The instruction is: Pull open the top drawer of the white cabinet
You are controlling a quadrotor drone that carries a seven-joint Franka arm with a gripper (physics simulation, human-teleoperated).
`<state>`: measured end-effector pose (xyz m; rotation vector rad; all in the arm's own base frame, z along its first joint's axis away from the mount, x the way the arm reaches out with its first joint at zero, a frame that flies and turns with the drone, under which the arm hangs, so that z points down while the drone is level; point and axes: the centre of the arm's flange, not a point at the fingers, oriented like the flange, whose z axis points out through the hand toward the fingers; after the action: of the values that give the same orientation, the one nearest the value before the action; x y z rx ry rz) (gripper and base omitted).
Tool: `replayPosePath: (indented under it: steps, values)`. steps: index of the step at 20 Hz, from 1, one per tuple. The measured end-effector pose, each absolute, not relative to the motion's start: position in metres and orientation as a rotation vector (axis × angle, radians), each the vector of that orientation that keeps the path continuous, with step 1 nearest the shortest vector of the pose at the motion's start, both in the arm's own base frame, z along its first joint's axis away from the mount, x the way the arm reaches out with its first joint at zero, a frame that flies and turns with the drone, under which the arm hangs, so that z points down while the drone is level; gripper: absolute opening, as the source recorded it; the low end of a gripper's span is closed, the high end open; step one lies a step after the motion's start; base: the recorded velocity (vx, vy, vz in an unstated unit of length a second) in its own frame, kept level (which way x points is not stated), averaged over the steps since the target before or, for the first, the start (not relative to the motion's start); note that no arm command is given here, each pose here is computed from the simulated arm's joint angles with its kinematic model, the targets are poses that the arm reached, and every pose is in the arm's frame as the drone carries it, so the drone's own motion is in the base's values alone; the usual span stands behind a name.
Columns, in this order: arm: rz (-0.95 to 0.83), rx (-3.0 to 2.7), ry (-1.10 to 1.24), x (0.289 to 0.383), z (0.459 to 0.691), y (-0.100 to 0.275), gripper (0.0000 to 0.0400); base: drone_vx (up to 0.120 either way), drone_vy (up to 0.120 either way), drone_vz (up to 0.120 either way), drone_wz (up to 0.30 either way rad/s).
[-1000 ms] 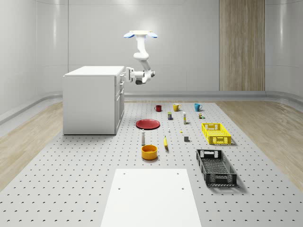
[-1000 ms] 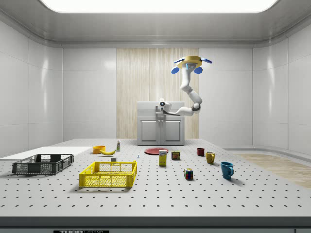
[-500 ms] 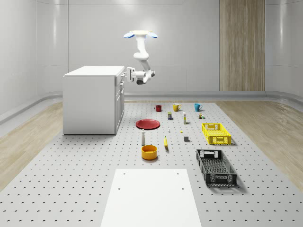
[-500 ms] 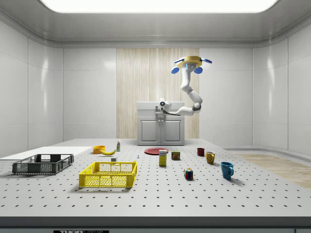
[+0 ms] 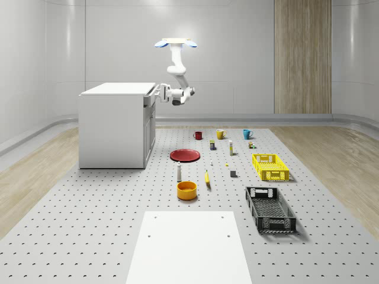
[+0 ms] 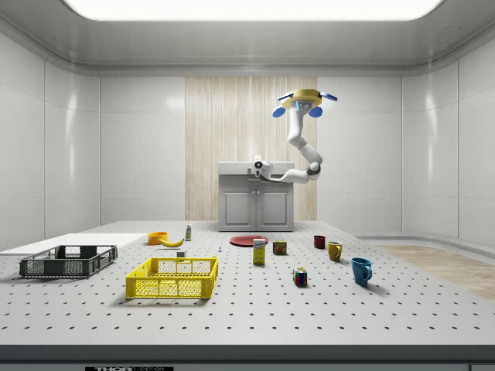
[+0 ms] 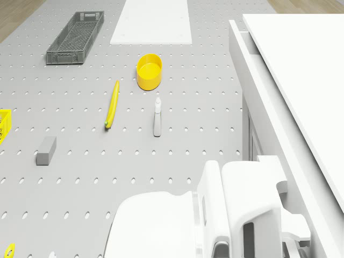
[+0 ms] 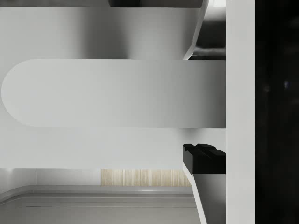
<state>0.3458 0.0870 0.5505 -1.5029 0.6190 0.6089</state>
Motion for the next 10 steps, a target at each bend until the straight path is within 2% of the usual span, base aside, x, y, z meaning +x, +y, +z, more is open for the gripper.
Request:
replayPosePath:
  steps: [5,6,7,9,10]
  values:
    - [0.613,-1.494,0.617,0.3449,0.552,0.072,0.0142,0.000,0.000,0.000,0.000]
    - [0.585,-1.505,0.588,0.3460,0.546,0.071,0.0195,0.000,0.000,0.000,0.000]
    - [0.568,-1.567,0.583,0.3475,0.536,0.064,0.0348,0.000,0.000,0.000,0.000]
    - [0.610,-1.508,0.632,0.3482,0.546,0.063,0.0257,0.000,0.000,0.000,0.000]
    - [0.610,-1.503,0.629,0.3475,0.548,0.061,0.0227,0.000,0.000,0.000,0.000]
